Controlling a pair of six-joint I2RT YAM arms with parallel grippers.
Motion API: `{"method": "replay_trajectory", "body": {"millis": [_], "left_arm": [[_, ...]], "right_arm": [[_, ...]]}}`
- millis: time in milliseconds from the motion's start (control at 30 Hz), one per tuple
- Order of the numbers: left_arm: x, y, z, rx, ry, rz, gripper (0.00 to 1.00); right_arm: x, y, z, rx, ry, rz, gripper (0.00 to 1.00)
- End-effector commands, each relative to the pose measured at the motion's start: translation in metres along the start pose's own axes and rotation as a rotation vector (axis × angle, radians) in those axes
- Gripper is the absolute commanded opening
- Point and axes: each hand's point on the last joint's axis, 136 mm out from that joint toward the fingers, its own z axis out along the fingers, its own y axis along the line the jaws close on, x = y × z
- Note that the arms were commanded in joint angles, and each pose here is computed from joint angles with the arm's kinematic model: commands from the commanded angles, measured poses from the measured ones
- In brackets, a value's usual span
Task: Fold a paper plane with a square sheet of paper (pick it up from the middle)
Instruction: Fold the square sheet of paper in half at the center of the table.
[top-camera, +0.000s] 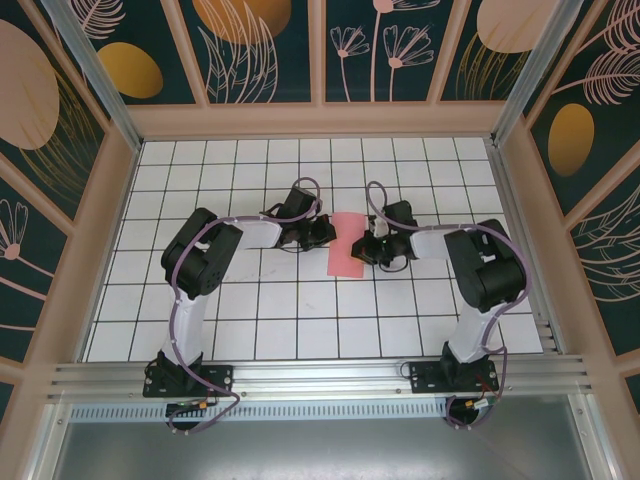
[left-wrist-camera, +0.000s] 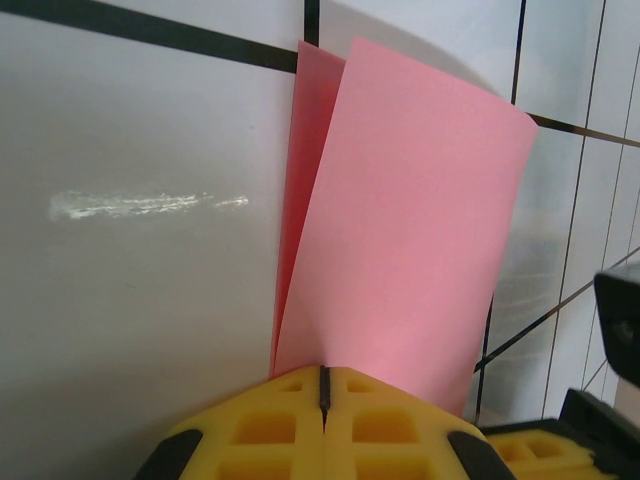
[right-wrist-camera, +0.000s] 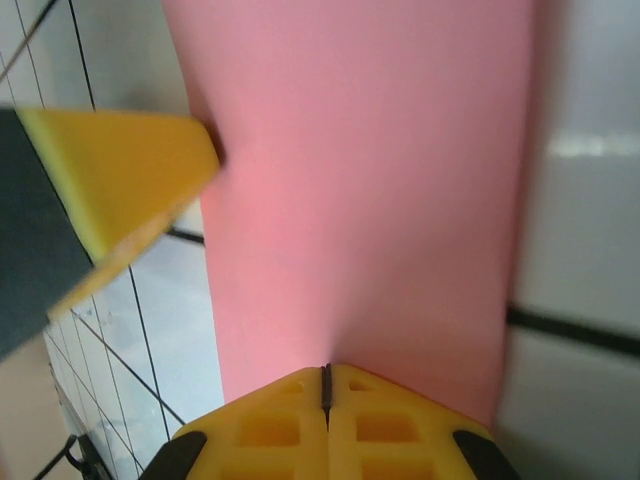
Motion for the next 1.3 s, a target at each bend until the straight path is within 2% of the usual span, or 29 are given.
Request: {"method": "replay_trajectory", "body": {"millis": [0, 67, 133, 333, 433, 633, 767, 900, 1133, 1267], "left_arm": [[0.053, 0.125, 0.006, -0.394, 0.106, -0.134, 0.0], [0.052, 0.124, 0.006, -0.391, 0.103, -0.132, 0.0], [0.052, 0.123, 0.006, -0.385, 0.101, -0.134, 0.0], [0.053, 0.124, 0.006, -0.386, 0.103, -0.132, 0.0], [0.053, 0.124, 0.005, -0.384, 0.102, -0.133, 0.0], [0.054, 0.124, 0.006, -0.384, 0.106, -0.133, 0.0], [0.054, 0.124, 0.006, -0.384, 0.106, -0.132, 0.0], [0.055, 0.126, 0.006, -0.388, 0.106, -0.13, 0.0], [0.052, 0.122, 0.006, -0.378, 0.102, -0.115, 0.0], [0.047, 0.114, 0.007, -0.358, 0.1, -0.098, 0.0]], "right_arm": [[0.061, -0.038, -0.009, 0.096, 0.135, 0.078, 0.0], [0.074, -0.044, -0.018, 0.116, 0.142, 0.089, 0.0], [0.071, -0.04, -0.026, 0.112, 0.121, 0.082, 0.0], [0.011, 0.023, -0.045, -0.002, -0.02, -0.034, 0.0], [-0.003, 0.035, -0.036, -0.016, -0.034, -0.06, 0.0], [-0.01, 0.025, -0.008, 0.006, 0.0, -0.042, 0.0], [0.003, 0.008, -0.002, 0.038, 0.036, -0.026, 0.0], [0.031, -0.016, -0.002, 0.083, 0.084, 0.005, 0.0], [0.077, -0.045, -0.023, 0.172, 0.137, 0.038, 0.01], [0.079, -0.044, -0.028, 0.178, 0.129, 0.034, 0.01]]}}
